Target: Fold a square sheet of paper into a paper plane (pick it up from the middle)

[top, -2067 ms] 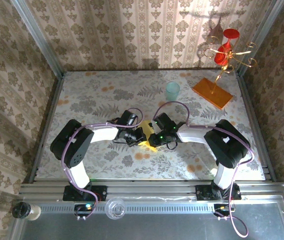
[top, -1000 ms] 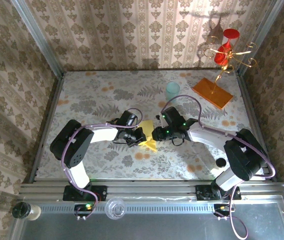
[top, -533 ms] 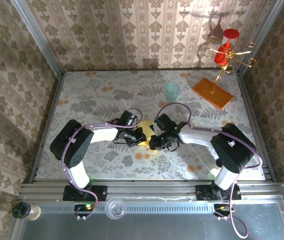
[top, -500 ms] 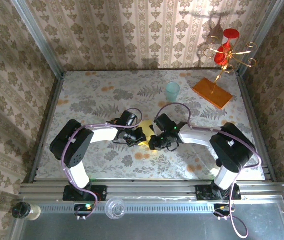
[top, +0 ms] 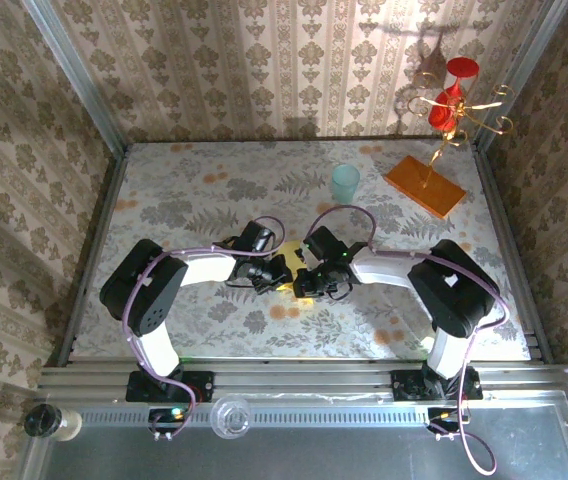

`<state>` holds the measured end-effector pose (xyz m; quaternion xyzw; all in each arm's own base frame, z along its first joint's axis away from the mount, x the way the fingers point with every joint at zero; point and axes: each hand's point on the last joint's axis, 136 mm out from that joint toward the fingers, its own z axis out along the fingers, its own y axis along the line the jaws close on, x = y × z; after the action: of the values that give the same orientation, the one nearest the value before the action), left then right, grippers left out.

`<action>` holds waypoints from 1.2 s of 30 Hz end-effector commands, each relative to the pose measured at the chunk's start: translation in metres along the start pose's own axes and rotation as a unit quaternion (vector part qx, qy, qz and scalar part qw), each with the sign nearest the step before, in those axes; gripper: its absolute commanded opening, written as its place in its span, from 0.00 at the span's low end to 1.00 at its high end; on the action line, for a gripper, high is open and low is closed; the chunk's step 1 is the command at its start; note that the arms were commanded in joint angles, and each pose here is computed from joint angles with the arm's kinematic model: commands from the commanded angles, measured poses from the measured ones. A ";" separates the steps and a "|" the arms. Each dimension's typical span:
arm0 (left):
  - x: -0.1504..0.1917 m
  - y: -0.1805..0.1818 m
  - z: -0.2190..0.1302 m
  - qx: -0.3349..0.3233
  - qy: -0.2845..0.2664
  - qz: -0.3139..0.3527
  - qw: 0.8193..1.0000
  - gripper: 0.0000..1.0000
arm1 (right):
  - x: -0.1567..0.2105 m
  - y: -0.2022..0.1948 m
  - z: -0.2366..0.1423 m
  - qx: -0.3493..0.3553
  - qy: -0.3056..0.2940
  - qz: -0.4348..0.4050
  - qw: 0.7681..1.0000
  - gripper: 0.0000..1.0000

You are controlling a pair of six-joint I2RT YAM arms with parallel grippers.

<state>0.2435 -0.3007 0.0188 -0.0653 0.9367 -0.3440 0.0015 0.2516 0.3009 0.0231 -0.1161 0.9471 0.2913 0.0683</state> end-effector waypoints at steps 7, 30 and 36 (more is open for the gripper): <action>0.011 0.042 0.010 -0.068 0.020 -0.026 0.997 0.07 | 0.000 -0.003 0.007 0.010 0.008 0.006 1.000 0.06; 0.012 0.062 0.011 -0.095 0.029 -0.035 0.994 0.06 | 0.027 -0.018 -0.007 -0.032 0.026 0.026 0.999 0.09; 0.012 0.065 0.012 -0.097 0.030 -0.035 0.994 0.06 | 0.037 -0.030 -0.010 -0.021 0.031 0.040 0.999 0.09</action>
<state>0.2444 -0.2991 0.0176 -0.0574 0.9343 -0.3517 -0.0095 0.2365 0.2786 0.0145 -0.0972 0.9392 0.3257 0.0487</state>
